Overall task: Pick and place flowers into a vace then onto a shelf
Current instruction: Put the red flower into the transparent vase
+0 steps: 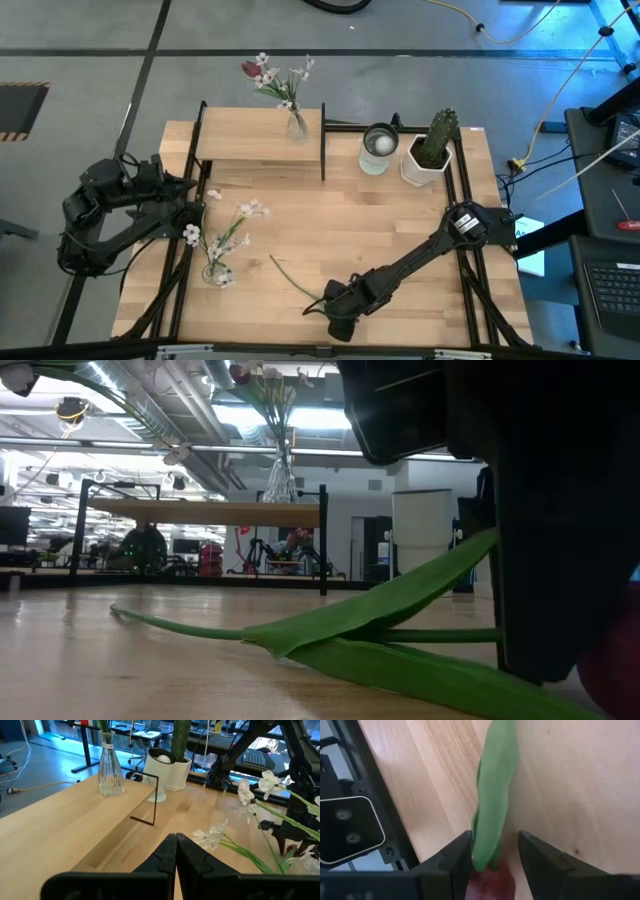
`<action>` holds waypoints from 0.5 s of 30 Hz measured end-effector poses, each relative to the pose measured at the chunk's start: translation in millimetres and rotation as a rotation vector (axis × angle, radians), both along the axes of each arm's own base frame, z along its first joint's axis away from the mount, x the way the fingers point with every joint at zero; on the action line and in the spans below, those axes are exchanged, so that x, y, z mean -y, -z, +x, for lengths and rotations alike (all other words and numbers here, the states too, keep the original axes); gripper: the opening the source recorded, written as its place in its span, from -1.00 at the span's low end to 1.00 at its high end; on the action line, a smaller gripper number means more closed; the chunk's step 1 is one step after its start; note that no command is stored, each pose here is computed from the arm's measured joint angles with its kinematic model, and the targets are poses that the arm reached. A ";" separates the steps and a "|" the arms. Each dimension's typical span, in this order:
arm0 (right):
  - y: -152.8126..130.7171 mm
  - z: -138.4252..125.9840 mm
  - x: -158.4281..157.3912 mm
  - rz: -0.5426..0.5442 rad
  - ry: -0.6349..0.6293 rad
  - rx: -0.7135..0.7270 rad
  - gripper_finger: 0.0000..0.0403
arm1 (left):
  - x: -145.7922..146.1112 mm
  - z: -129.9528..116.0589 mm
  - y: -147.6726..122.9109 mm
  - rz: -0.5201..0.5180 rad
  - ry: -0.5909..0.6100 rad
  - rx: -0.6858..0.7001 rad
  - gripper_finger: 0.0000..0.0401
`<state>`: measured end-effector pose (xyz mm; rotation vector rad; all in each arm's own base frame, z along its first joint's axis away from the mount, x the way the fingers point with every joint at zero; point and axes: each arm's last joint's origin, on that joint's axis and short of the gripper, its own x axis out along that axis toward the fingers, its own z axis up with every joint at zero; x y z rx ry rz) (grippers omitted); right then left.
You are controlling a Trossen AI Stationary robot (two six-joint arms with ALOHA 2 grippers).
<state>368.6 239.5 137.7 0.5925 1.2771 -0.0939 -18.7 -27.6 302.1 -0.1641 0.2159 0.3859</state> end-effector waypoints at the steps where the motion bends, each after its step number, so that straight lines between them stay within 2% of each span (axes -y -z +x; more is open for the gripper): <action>1: 0.1 -0.1 0.2 -0.002 0.001 -0.002 -0.24 | 0.0 0.0 0.0 -0.002 0.000 0.001 -0.98; 9: -0.7 2.7 1.2 0.027 0.003 0.005 -0.58 | 0.0 0.1 -0.2 0.000 0.000 0.003 -0.98; 15: -3.4 7.8 0.0 0.124 -0.002 0.010 -0.82 | 0.0 0.1 -0.3 0.000 0.000 0.003 -0.98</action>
